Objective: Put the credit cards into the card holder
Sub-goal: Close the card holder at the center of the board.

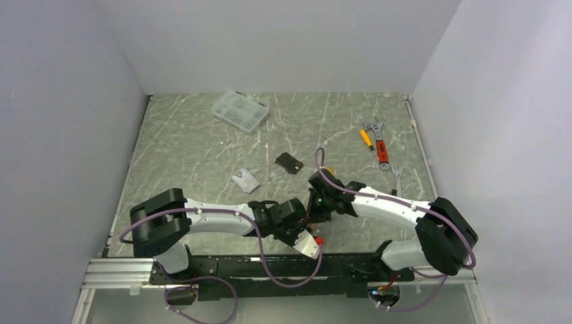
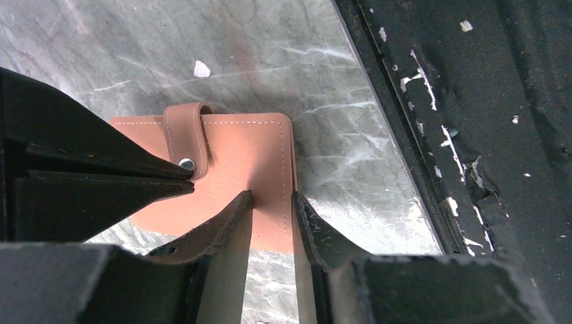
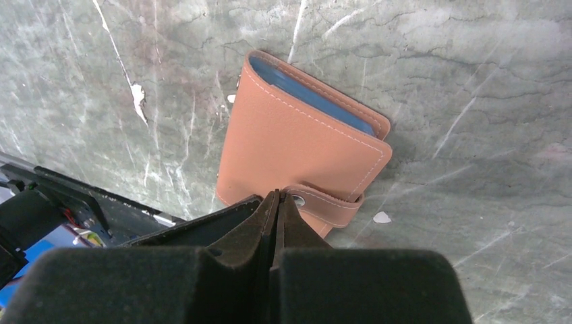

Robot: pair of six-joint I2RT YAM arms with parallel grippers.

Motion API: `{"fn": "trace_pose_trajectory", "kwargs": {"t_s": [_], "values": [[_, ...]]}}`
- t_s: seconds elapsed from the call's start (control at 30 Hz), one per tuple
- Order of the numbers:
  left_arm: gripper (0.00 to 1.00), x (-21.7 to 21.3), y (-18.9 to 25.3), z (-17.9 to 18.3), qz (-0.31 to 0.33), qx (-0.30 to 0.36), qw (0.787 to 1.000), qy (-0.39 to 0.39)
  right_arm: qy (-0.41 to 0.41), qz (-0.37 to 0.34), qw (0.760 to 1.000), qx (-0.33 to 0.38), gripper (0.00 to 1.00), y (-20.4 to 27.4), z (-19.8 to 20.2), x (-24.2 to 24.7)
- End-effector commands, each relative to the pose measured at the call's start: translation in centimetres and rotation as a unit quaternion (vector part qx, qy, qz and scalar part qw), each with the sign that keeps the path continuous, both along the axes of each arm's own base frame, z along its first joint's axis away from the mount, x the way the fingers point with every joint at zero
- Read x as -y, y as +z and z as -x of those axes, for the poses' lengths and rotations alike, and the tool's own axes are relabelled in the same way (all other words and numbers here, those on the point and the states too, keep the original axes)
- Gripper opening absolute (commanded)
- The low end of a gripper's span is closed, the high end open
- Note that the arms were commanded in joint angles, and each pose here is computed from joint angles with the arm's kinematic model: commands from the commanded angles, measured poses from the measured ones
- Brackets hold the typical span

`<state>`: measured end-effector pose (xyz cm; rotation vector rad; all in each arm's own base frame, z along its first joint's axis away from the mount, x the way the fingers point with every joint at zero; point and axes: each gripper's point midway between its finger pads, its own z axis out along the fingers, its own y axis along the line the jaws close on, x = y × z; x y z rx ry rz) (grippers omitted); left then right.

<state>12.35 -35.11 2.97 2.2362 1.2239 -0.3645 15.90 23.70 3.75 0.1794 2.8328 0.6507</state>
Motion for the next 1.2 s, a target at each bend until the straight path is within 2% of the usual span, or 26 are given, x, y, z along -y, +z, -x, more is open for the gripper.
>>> {"fn": "trace_pose_trajectory", "kwargs": {"t_s": [0.0,0.73,1.0,1.17], "values": [[0.32,-0.9,-0.1,0.4,-0.020,-0.005,1.000,-0.003,-0.005,0.028,0.999,0.014,0.00,-0.1,-0.9,0.4],[0.31,-0.7,0.3,0.2,-0.019,-0.001,1.000,-0.005,-0.006,0.041,0.999,-0.027,0.00,-2.5,1.3,1.1],[0.30,-0.7,0.5,0.1,-0.018,0.003,1.000,-0.006,-0.029,0.070,0.996,-0.037,0.00,-3.4,2.2,2.9],[0.30,-0.8,0.5,0.1,-0.018,0.002,1.000,-0.005,-0.055,0.048,0.997,-0.030,0.00,-3.3,2.5,3.7]]}}
